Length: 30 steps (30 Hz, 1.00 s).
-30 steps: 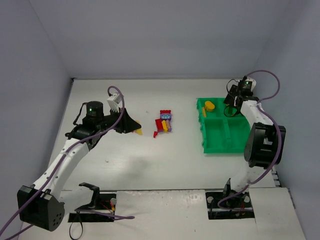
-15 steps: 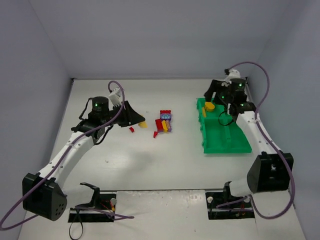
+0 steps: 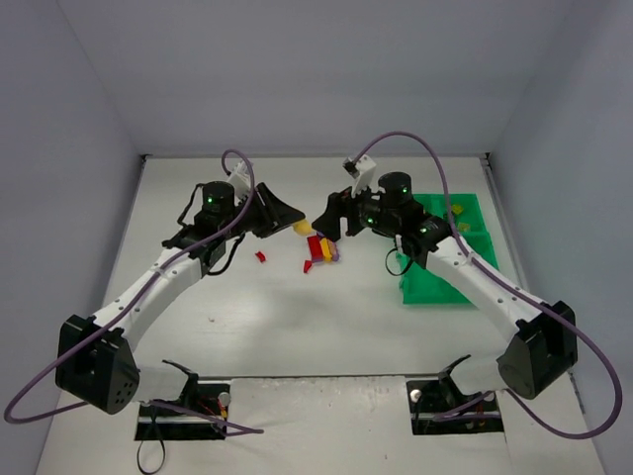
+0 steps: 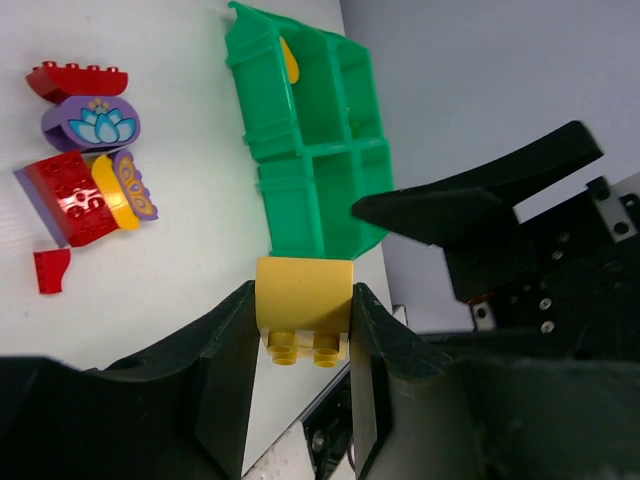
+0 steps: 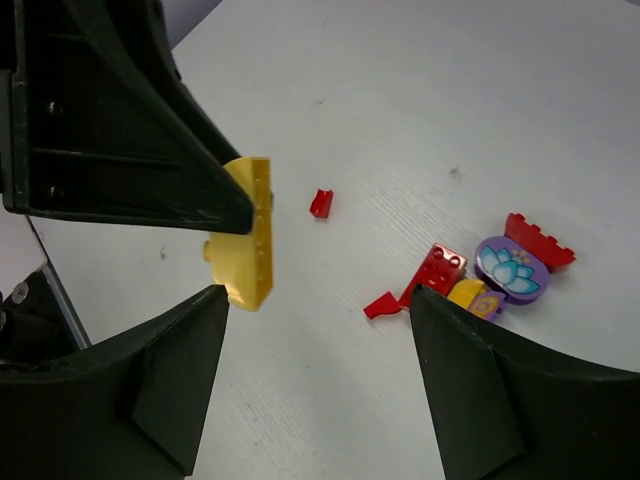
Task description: Sort the legos into containers by color
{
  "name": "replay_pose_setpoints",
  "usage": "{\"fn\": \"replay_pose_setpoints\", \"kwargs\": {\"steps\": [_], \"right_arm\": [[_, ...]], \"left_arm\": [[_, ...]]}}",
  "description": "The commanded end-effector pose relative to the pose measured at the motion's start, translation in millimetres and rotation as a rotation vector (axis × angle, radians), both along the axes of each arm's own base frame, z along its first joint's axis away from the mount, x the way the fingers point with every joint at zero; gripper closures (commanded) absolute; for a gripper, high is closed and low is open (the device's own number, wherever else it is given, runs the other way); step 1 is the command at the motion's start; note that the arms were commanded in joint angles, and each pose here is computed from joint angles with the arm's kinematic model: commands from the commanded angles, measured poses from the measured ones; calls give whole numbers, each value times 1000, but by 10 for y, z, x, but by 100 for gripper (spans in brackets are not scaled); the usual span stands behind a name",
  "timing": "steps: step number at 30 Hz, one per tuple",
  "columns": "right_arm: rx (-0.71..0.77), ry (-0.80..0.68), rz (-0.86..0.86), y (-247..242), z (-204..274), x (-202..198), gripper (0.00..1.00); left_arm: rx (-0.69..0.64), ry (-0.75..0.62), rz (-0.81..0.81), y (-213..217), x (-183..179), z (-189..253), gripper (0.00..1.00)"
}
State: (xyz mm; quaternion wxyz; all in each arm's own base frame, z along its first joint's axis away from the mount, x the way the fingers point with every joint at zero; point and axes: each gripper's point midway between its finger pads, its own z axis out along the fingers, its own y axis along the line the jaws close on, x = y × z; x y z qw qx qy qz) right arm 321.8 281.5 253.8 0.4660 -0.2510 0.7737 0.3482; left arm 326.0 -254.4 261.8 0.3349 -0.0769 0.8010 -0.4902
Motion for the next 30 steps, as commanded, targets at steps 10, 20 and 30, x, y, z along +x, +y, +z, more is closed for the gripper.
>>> {"fn": "replay_pose_setpoints", "kwargs": {"steps": [10, 20, 30], "right_arm": [[51, -139, 109, 571, 388, -63, 36], [23, -161, 68, 564, 351, 10, 93], [-100, -128, -181, -80, 52, 413, 100]], "left_arm": [[-115, -125, 28, -128, 114, 613, 100], [-129, -118, -2, -193, 29, 616, 100], [90, -103, 163, 239, 34, 295, 37]]}}
